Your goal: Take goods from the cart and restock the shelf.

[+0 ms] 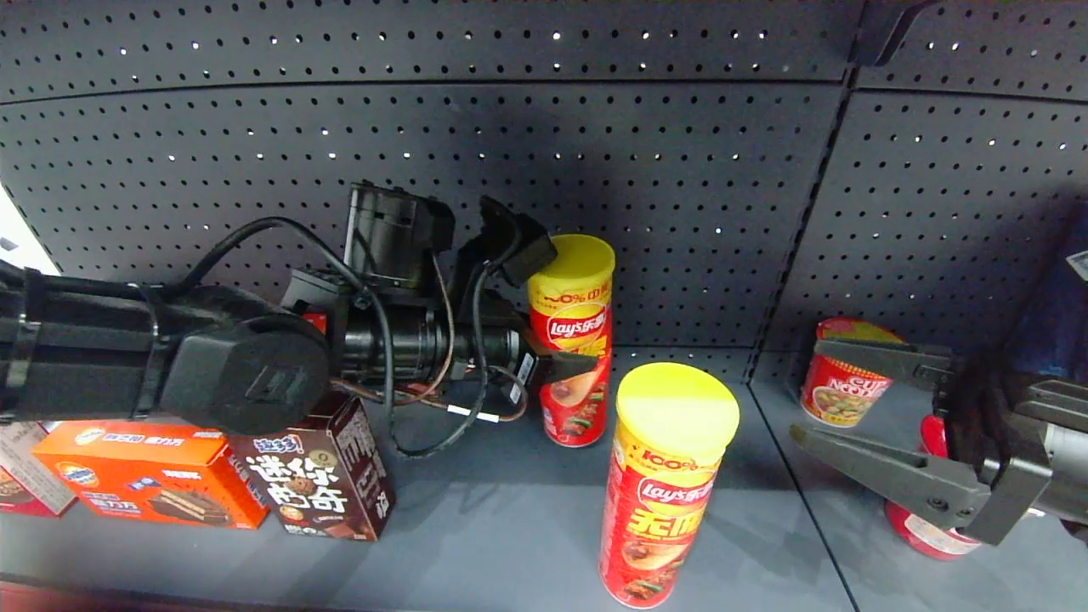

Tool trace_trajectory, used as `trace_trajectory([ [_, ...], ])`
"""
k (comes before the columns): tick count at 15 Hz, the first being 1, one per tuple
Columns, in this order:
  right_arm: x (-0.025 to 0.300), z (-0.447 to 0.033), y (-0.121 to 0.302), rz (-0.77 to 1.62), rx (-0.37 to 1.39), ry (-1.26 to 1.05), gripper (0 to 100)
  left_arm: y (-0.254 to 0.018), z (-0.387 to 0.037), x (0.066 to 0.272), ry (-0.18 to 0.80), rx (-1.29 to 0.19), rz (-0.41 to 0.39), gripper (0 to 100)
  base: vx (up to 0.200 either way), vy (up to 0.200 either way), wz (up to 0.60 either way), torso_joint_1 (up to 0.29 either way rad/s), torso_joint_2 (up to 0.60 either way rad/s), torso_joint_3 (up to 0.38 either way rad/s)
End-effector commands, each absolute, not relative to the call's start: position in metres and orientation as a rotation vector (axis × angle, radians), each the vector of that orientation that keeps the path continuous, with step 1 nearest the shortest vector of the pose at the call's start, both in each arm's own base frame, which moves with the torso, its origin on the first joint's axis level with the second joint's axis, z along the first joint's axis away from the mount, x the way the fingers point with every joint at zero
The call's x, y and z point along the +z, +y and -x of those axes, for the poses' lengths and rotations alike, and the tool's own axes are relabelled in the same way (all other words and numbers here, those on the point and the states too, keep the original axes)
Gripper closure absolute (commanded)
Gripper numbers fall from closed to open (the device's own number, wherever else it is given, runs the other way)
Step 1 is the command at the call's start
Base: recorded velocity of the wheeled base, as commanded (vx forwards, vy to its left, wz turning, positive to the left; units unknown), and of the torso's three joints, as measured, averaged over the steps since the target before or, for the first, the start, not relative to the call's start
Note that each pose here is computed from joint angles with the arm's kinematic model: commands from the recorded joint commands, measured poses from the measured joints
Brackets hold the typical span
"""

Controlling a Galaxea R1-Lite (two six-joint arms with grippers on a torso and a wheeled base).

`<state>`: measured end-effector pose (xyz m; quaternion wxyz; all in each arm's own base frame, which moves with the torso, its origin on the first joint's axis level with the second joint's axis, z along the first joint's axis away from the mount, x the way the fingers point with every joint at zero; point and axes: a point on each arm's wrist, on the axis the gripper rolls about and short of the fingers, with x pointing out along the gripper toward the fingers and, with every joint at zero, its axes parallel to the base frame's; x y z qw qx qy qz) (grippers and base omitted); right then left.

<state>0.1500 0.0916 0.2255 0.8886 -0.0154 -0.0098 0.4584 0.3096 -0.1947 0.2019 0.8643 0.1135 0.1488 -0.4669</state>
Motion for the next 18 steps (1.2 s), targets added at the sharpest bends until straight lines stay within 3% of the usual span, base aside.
trace_trajectory([
  [1, 0.226, -0.148, 0.088, 0.033, 0.938, -0.028, 0, -0.204, -0.324, 0.192, 0.324, -0.984, -0.241, 100, 0.000, 0.000, 0.00, 0.000, 0.00, 0.000],
  [18, 0.219, -0.144, 0.082, 0.031, 0.922, -0.008, 0, -0.222, -0.349, 0.175, 0.323, -0.995, -0.257, 100, 0.000, 0.000, 0.00, 0.000, 0.00, 0.000],
])
